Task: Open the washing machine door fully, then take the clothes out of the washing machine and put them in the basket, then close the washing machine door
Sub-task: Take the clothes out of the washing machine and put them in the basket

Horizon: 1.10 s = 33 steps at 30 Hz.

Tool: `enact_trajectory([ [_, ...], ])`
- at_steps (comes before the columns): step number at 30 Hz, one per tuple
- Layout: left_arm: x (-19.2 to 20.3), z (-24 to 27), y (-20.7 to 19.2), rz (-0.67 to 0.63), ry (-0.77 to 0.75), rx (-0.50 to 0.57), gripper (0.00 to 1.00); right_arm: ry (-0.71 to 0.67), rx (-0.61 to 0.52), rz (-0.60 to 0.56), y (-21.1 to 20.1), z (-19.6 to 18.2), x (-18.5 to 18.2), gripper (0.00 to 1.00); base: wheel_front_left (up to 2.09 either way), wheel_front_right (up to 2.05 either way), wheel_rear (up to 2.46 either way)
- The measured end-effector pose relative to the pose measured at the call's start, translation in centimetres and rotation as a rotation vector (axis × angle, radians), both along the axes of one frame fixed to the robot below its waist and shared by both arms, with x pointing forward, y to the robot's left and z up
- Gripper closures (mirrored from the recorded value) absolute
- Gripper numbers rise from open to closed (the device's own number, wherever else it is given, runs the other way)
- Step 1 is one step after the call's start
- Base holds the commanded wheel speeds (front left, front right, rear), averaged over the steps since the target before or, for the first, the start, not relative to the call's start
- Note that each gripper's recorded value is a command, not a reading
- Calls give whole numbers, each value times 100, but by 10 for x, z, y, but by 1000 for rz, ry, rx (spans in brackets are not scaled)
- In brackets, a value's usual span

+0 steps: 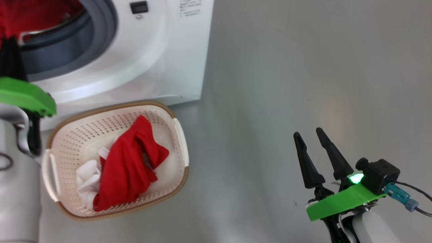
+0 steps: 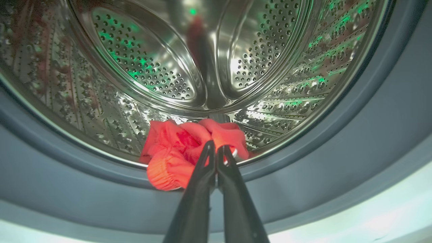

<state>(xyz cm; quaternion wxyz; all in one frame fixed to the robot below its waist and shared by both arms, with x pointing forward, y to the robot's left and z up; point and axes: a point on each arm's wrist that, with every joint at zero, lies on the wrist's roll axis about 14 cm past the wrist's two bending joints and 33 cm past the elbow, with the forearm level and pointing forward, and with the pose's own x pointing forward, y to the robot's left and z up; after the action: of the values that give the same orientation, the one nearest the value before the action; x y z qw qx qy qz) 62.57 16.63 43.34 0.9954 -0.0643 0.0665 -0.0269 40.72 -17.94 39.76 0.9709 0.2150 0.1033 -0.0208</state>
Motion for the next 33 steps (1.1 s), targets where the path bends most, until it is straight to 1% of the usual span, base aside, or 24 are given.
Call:
enact_trajectory([
  [7,-37,29,8,32,-91,-63,100,-21,10,14,5,9,-6,0,0,0,0],
  [11,-59,40,17,74,-129,-100,100,-33,14,17,7,14,-9,0,0,0,0],
  [17,-93,49,17,69,-160,-89,100,-41,7,9,2,19,-18,0,0,0,0],
  [24,-124,79,22,83,-248,-91,100,-57,-5,-10,-7,26,-26,0,0,0,0],
  [33,-153,118,22,69,-369,-97,100,-90,-3,-7,-7,38,-27,0,0,0,0],
])
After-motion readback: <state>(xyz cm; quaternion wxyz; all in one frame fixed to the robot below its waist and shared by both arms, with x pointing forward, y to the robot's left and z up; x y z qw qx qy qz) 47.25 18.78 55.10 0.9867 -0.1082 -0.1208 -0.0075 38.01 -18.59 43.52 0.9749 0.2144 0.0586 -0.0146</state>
